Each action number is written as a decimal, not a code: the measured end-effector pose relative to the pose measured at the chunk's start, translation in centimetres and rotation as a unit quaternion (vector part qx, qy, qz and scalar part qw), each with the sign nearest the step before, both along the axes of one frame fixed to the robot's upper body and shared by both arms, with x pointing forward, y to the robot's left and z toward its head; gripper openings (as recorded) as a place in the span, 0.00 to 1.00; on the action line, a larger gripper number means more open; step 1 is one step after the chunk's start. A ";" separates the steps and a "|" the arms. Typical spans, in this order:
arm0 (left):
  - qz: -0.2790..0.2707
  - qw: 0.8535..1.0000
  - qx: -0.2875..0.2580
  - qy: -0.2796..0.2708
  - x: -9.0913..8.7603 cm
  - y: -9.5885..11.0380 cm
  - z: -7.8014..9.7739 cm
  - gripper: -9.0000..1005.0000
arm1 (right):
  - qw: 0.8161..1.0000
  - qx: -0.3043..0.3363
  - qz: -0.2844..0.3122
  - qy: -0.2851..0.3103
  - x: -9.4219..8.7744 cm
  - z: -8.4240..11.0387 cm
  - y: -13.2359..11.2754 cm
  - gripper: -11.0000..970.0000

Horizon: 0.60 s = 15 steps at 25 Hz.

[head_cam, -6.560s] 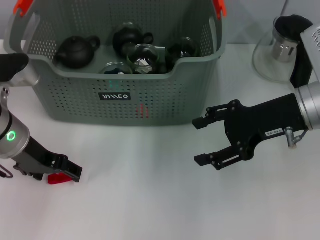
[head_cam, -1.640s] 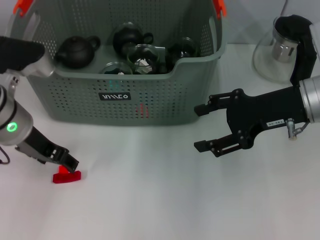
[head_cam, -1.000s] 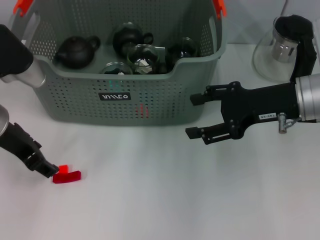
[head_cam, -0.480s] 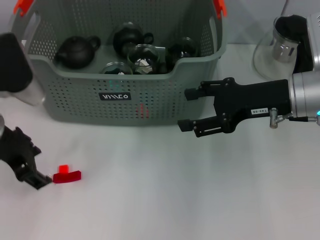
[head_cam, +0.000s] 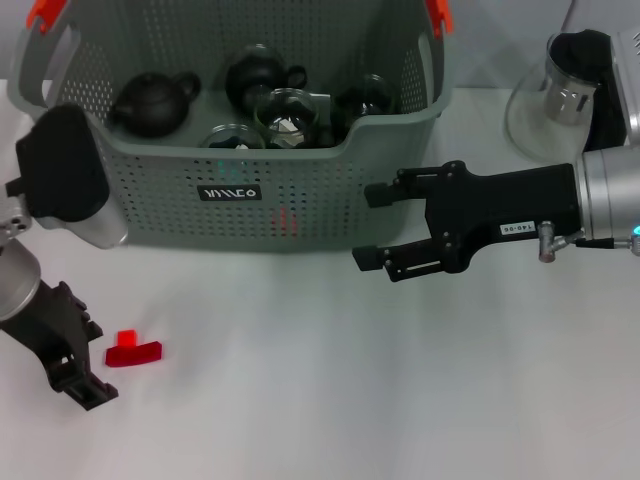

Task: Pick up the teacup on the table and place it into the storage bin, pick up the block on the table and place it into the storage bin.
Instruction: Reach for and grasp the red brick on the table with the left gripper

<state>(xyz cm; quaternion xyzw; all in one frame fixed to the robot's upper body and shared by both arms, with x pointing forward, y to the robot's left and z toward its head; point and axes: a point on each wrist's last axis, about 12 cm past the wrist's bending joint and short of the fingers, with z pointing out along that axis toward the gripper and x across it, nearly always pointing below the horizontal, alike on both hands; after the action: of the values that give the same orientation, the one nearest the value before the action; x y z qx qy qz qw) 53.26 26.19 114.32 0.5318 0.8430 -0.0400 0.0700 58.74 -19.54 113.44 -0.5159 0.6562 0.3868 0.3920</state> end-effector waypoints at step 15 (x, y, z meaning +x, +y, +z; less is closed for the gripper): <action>-0.004 1.000 0.006 0.000 0.7 -0.1 -1.7 0.78 | 1.000 0.003 0.002 0.005 -0.1 -0.2 0.2 0.88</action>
<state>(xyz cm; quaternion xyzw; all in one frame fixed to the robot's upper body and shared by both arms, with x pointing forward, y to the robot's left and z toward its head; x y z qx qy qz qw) 54.00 26.09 112.61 0.5352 0.8414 -0.0355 0.0664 58.65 -19.37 113.27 -0.5139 0.6564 0.3919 0.3891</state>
